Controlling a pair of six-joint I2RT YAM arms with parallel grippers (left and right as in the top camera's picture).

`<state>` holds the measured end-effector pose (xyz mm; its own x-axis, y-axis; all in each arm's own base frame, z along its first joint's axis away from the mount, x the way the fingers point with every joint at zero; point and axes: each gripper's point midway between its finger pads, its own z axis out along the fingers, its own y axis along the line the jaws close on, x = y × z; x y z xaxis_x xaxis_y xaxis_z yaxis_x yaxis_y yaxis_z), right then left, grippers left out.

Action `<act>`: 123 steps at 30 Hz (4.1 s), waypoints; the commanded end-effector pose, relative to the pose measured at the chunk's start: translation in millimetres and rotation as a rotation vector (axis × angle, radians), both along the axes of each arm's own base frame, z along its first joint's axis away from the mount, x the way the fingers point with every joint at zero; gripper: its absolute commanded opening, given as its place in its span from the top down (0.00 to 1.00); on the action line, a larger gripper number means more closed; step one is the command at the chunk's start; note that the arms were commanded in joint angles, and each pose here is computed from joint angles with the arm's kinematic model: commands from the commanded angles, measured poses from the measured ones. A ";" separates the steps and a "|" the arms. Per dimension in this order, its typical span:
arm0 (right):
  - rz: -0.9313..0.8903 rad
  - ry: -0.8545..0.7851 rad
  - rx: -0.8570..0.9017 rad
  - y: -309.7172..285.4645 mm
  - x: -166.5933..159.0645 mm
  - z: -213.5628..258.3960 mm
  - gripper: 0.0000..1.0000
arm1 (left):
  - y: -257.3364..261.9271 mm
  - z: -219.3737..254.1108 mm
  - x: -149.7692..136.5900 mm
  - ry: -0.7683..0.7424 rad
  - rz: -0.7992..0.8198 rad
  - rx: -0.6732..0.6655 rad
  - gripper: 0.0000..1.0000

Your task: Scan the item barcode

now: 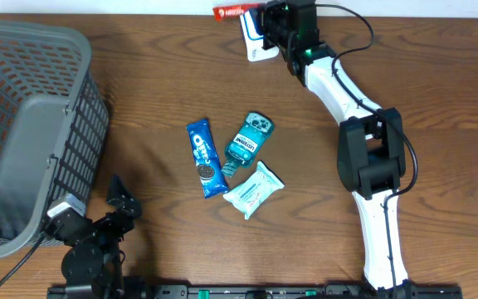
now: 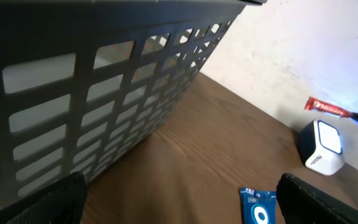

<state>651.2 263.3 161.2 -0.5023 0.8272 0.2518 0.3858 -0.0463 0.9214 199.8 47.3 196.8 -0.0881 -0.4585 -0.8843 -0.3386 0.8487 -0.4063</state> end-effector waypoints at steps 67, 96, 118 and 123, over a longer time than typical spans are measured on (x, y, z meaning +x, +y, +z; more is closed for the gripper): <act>0.425 -0.768 -1.376 79.3 -20.4 -77.9 0.85 | 0.6 -6.9 -1.3 0.025 0.003 -0.003 0.02; 0.388 -0.631 -1.428 60.3 -15.7 -159.4 0.85 | 0.8 -15.4 0.8 0.070 0.004 -0.005 0.02; 1.108 -0.304 -1.493 12.4 -137.0 -121.3 0.99 | 0.7 -15.3 0.9 0.069 0.003 -0.005 0.02; 1.092 -0.302 -1.489 -2.0 -150.1 -68.2 0.01 | 0.7 -15.3 0.9 0.069 0.003 -0.005 0.02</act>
<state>495.3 266.0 31.8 -0.8195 -0.4329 -0.3755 -0.4696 0.8829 0.0069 200.4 47.2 182.9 -0.1457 -0.4611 -0.8753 -0.3641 0.8476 -0.3860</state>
